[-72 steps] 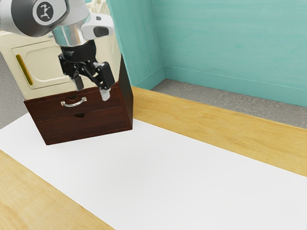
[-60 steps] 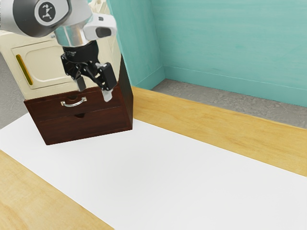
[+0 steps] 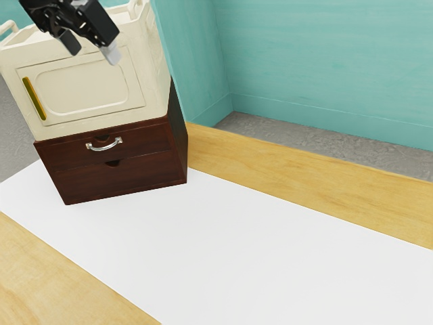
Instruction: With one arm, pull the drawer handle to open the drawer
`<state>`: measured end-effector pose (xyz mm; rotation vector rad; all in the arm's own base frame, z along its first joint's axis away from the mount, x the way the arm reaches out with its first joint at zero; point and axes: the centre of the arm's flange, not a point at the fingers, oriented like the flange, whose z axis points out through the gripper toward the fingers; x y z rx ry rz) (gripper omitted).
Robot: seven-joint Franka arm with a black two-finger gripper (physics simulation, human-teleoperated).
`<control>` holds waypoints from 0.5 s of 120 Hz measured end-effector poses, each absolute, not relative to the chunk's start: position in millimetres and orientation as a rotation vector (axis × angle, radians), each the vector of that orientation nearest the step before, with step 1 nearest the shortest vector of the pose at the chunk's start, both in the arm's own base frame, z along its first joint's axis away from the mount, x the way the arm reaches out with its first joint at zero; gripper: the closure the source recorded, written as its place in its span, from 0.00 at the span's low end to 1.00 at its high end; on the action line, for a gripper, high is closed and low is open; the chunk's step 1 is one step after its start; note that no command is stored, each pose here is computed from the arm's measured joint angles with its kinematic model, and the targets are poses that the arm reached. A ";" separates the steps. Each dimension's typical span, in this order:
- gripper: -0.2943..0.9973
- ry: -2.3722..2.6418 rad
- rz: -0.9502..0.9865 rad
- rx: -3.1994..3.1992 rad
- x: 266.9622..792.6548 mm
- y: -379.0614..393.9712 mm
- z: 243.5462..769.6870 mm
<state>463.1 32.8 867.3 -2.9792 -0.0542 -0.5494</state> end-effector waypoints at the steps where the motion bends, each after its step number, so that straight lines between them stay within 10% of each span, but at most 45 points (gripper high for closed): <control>1: 0.23 -0.056 -0.548 -2.979 463.5 33.5 866.8; 32: 0.23 -0.042 -0.380 -3.011 490.8 42.5 792.0; 60: 0.23 0.134 -0.216 -3.116 397.7 17.9 678.7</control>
